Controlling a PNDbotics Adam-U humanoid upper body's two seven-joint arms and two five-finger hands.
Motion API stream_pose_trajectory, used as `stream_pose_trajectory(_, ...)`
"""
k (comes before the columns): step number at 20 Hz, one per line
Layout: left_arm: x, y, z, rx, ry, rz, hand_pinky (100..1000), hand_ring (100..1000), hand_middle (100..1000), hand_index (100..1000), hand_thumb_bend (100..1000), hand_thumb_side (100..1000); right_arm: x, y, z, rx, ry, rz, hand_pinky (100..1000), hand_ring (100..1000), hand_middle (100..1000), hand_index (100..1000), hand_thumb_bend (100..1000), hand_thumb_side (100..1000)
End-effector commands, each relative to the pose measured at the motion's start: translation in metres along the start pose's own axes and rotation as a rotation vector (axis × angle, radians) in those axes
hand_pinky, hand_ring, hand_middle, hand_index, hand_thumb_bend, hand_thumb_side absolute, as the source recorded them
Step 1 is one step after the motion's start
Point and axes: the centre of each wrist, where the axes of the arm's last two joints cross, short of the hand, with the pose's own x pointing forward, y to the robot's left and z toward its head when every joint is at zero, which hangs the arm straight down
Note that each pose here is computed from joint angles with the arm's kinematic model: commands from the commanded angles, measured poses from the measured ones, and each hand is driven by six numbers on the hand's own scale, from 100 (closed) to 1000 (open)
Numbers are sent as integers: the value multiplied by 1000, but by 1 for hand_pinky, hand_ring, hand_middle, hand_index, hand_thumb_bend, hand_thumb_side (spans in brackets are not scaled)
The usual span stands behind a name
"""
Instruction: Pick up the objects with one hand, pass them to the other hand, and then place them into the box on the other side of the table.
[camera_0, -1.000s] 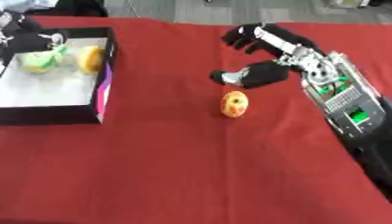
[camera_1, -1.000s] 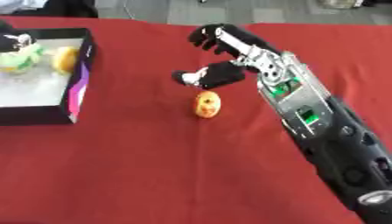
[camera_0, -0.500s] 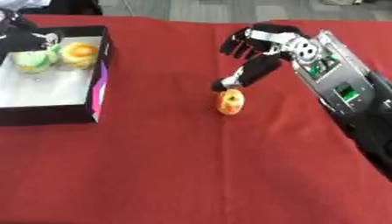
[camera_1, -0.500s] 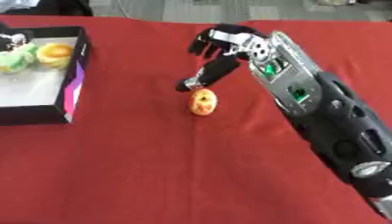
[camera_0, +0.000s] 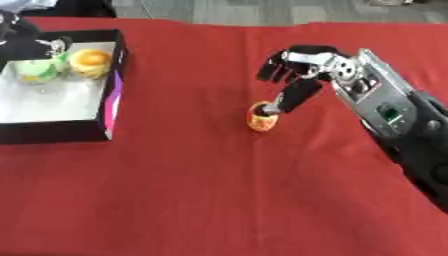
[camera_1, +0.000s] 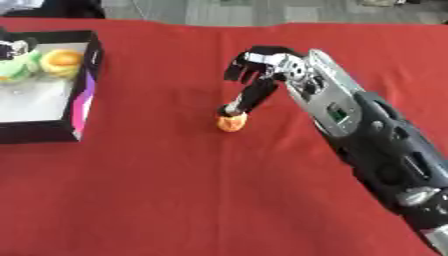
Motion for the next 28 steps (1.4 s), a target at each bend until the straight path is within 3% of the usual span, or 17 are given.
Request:
stream_pose_trajectory(1,5,16,2,39,-16,-14,758,812,687,729,452,391,-2,-5,0,-4,9,23,848,832,768,782,462,196)
stream_pose_trajectory(14,6,14,3,40,-14,-8,757,811,685,728,445,393,-17,6,-9,39,46,26,850,823,760,774,449,170)
stream_pose_trajectory(28,7,12,3,41,-17,3,756,810,684,725,438,407,-24,16,-17,53,63,13,842,787,694,714,441,100)
